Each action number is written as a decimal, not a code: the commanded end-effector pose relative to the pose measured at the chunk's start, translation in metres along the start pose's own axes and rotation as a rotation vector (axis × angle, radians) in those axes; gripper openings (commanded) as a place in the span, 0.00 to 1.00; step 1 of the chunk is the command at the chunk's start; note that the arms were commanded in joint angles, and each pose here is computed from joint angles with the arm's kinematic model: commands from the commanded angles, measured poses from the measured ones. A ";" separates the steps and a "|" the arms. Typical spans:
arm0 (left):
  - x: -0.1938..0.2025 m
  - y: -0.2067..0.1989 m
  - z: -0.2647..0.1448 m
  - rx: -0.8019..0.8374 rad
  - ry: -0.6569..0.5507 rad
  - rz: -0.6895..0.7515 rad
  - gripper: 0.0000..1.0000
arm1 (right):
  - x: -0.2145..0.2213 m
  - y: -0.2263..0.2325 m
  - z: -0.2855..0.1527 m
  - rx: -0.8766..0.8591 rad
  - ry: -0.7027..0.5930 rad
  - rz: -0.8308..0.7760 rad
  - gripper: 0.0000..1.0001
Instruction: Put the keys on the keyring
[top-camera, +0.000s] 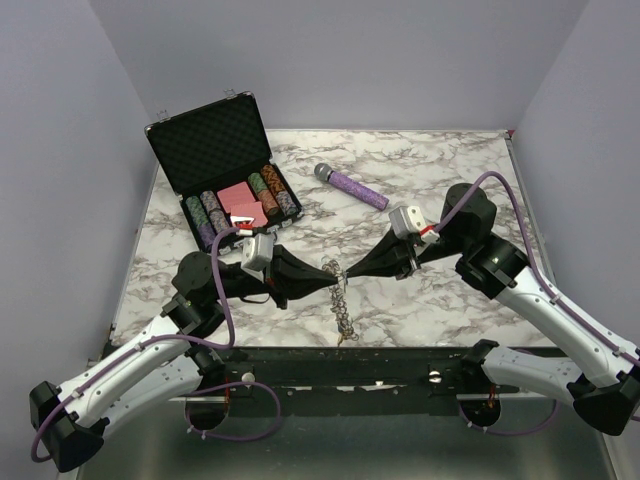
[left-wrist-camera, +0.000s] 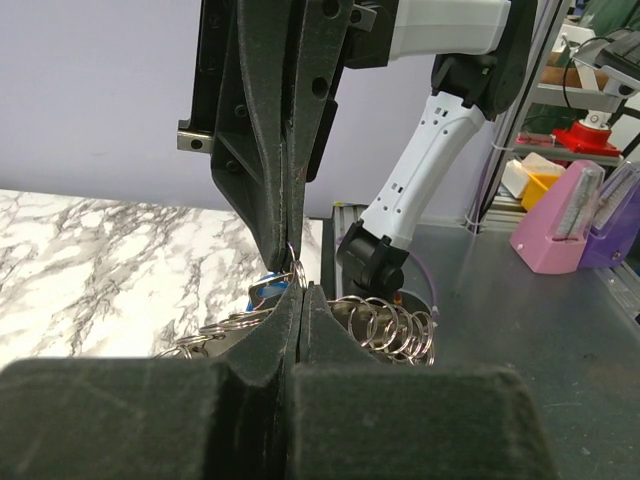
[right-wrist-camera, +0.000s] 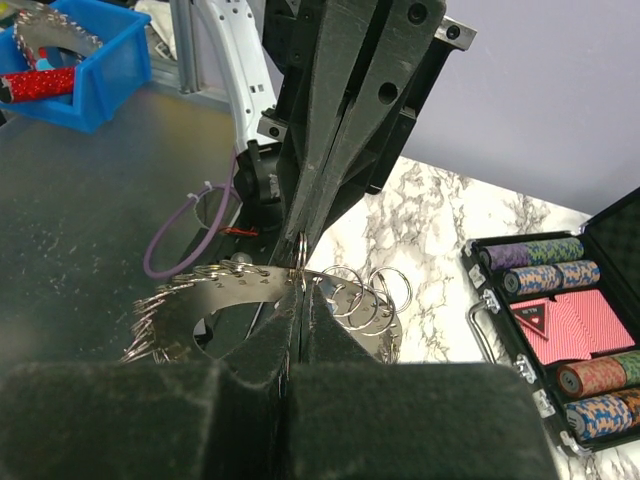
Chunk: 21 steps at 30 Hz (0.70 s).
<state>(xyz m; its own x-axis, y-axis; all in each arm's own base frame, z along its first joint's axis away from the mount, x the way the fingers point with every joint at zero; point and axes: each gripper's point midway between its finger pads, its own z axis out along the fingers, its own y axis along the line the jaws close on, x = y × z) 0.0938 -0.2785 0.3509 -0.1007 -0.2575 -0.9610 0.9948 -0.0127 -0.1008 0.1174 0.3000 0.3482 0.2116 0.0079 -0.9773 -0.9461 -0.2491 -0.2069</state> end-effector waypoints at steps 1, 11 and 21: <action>-0.015 -0.017 0.000 0.076 -0.045 0.029 0.00 | -0.007 -0.001 0.001 -0.002 -0.028 -0.069 0.00; -0.006 -0.013 0.001 0.070 -0.023 0.003 0.00 | -0.015 0.000 0.001 -0.007 -0.052 -0.059 0.00; -0.003 -0.013 0.000 0.066 -0.013 -0.007 0.00 | -0.015 0.001 0.002 -0.021 -0.056 -0.089 0.00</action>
<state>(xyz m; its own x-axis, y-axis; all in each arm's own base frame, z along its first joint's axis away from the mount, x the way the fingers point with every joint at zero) 0.0925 -0.2795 0.3503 -0.1155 -0.2633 -0.9578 0.9933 -0.0271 -0.1124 0.1156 0.3012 0.3541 0.2208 0.0396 -0.9745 -0.9400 -0.2580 -0.2234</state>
